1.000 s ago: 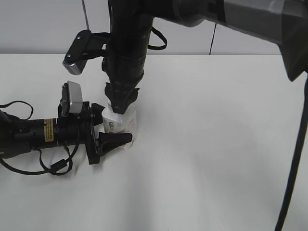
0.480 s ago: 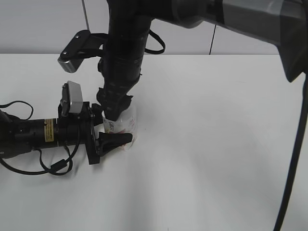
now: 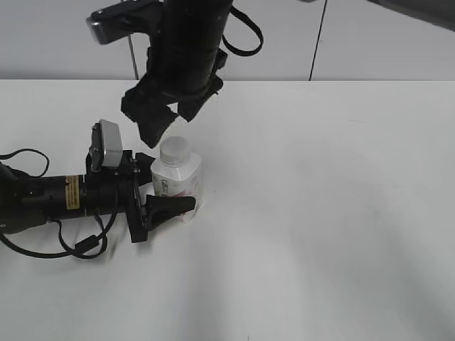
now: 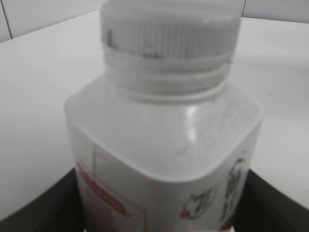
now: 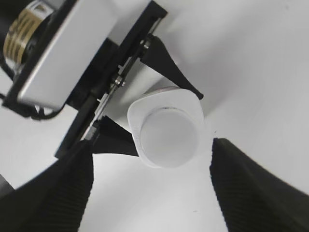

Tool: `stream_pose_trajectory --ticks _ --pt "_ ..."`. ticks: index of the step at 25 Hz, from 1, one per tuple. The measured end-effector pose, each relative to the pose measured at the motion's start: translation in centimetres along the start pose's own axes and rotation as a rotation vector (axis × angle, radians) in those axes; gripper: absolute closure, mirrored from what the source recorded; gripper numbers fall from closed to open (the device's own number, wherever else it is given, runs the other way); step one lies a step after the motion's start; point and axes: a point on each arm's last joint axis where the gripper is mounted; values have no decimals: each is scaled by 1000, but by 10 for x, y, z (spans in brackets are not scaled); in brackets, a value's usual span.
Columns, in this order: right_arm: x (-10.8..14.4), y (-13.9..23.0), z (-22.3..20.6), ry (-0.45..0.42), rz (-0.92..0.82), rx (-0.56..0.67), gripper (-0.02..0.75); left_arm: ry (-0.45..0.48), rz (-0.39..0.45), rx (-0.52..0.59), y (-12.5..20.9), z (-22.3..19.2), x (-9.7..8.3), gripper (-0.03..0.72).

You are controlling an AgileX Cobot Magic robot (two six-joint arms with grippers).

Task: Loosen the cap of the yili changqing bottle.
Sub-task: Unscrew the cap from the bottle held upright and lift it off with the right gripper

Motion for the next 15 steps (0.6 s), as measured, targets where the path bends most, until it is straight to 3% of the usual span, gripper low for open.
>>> stream_pose_trajectory --ticks 2,4,15 --pt "-1 0 0 11 -230 2 152 0 0 0 0 0 0 195" --pt "-2 0 0 18 -356 2 152 0 0 0 0 0 0 195" --pt "-5 3 -21 28 -438 44 152 0 0 0 0 0 0 195"
Point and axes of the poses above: a point on each arm's last joint axis where the gripper is mounted, z pointing back along that axis away from the gripper, x along the wrist's bending axis when the last joint is at zero, y = z × x, and after that the axes turned 7 degrees about z, right-handed
